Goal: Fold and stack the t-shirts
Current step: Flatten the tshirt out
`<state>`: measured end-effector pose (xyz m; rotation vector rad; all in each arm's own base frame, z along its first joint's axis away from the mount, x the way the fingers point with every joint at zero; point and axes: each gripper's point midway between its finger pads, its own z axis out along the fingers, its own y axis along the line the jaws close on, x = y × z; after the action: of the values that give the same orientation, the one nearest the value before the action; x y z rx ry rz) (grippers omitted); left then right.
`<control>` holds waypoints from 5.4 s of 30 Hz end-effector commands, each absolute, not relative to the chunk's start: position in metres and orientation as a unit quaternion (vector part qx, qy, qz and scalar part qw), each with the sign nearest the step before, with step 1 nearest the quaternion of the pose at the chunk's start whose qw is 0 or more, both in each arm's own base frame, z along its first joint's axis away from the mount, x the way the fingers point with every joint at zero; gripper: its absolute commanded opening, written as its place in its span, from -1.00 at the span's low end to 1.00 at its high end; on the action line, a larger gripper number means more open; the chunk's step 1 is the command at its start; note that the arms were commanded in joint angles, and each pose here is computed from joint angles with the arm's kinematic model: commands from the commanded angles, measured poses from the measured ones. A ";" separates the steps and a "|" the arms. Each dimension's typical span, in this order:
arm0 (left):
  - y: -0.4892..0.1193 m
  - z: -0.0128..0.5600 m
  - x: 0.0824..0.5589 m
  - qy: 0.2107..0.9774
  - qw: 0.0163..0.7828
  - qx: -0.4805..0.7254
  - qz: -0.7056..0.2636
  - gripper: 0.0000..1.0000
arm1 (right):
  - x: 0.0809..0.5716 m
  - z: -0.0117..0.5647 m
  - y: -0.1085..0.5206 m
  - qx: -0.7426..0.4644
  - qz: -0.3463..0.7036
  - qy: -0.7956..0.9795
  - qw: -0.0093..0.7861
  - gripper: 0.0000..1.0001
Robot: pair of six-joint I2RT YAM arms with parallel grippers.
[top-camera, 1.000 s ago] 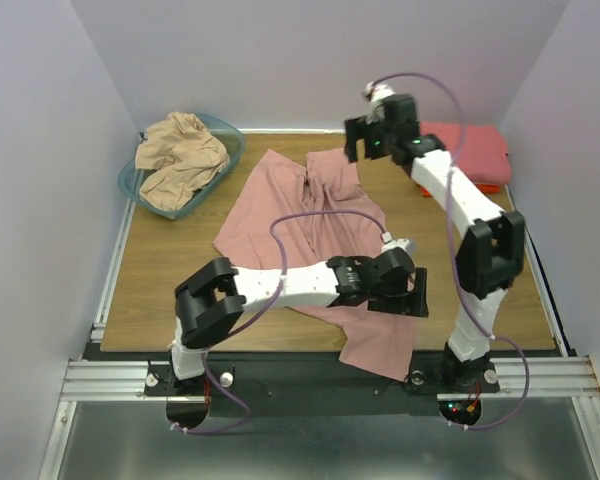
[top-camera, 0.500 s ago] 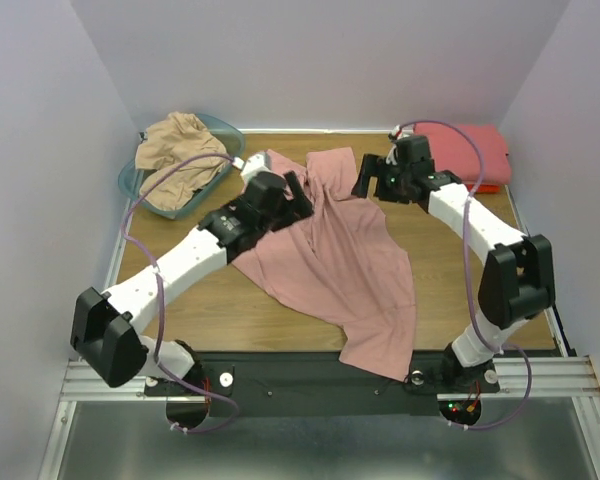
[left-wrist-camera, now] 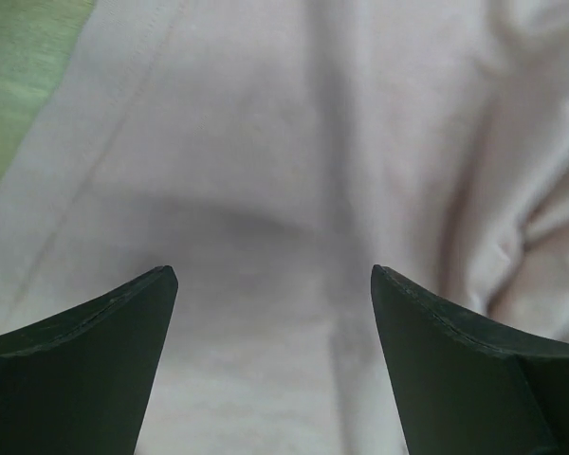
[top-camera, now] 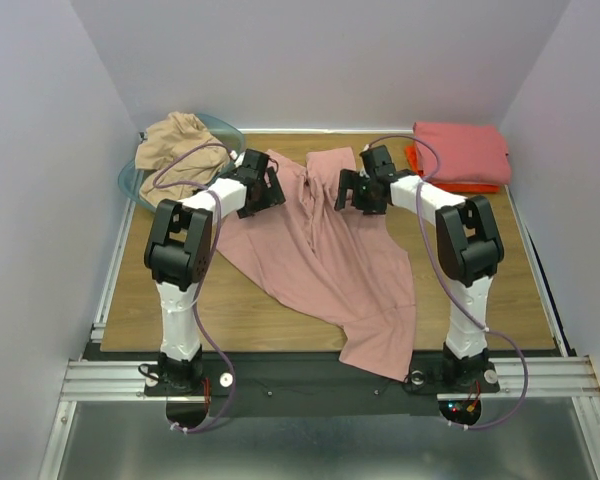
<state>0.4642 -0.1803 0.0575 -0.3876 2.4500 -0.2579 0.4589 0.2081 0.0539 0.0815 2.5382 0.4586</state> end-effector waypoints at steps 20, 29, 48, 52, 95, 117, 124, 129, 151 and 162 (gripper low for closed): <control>-0.113 0.016 0.380 0.929 0.269 -0.251 -0.036 0.86 | 0.571 0.026 0.071 0.143 0.084 0.926 0.340 1.00; -0.111 0.025 0.360 0.926 0.265 -0.269 -0.029 0.86 | 0.574 0.087 0.083 0.096 0.130 0.911 0.379 1.00; -0.154 0.081 0.293 0.927 0.291 -0.236 -0.027 0.85 | 0.321 0.110 0.098 0.138 0.153 0.907 0.368 1.00; -0.163 0.071 0.281 0.931 0.280 -0.234 -0.011 0.84 | 0.281 0.082 0.082 0.171 0.137 0.907 0.359 1.00; -0.127 0.039 0.160 0.924 0.213 -0.312 -0.056 -1.00 | 0.251 0.034 0.049 0.252 0.055 0.912 0.320 1.00; -0.133 0.045 0.165 0.892 0.244 -0.360 -0.123 -1.00 | 0.164 0.079 0.038 0.448 0.112 0.836 0.295 1.00; -0.129 0.046 0.165 0.888 0.247 -0.371 -0.116 -1.00 | 0.148 0.046 0.047 0.458 0.097 0.854 0.226 1.00; -0.129 0.049 0.167 0.881 0.252 -0.381 -0.122 -1.00 | 0.151 0.043 0.044 0.452 0.080 0.860 0.222 0.97; -0.122 0.056 0.168 0.866 0.265 -0.406 -0.124 -1.00 | 0.185 0.042 0.044 0.423 0.085 0.861 0.269 -0.77; -0.124 0.065 0.167 0.866 0.263 -0.403 -0.137 -1.00 | 0.199 0.117 0.031 0.394 0.104 0.835 0.371 -0.99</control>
<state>0.1674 -0.1300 0.0611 -1.0856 2.3578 -0.4014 0.1876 0.0431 0.0731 1.0529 2.2765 0.2704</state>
